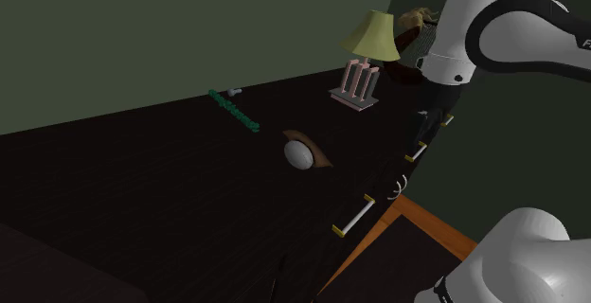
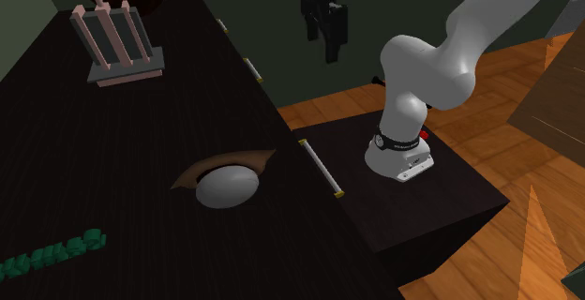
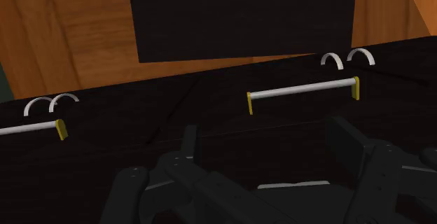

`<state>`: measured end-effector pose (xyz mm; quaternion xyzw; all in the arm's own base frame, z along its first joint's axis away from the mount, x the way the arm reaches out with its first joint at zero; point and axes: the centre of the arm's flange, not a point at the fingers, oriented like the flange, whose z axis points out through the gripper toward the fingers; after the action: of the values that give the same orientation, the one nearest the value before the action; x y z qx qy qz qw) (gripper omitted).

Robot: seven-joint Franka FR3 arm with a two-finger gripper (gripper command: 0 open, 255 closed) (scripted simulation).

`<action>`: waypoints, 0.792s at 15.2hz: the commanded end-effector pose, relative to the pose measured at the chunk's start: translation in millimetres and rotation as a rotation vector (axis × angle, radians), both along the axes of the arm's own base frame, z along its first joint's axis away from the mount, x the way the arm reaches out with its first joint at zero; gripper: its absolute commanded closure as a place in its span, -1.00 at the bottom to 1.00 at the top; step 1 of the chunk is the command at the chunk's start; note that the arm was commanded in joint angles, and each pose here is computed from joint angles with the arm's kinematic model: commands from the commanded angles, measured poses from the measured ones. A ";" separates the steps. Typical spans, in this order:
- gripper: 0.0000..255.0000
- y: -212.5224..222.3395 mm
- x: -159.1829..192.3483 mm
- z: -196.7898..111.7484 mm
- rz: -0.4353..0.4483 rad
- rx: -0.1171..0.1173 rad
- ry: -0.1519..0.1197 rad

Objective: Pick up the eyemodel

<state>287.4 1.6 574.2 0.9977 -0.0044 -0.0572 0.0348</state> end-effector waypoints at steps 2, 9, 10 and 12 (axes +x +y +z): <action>-1.00 6.8 9.7 -3.6 -0.002 0.003 -0.004; -1.00 54.2 78.8 -27.0 -0.020 0.024 -0.033; -1.00 60.9 88.8 -30.1 -0.022 0.027 -0.037; -1.00 74.3 108.8 -36.2 -0.027 0.033 -0.045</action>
<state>385.4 70.6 542.1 0.9990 -0.0162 -0.0376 0.0195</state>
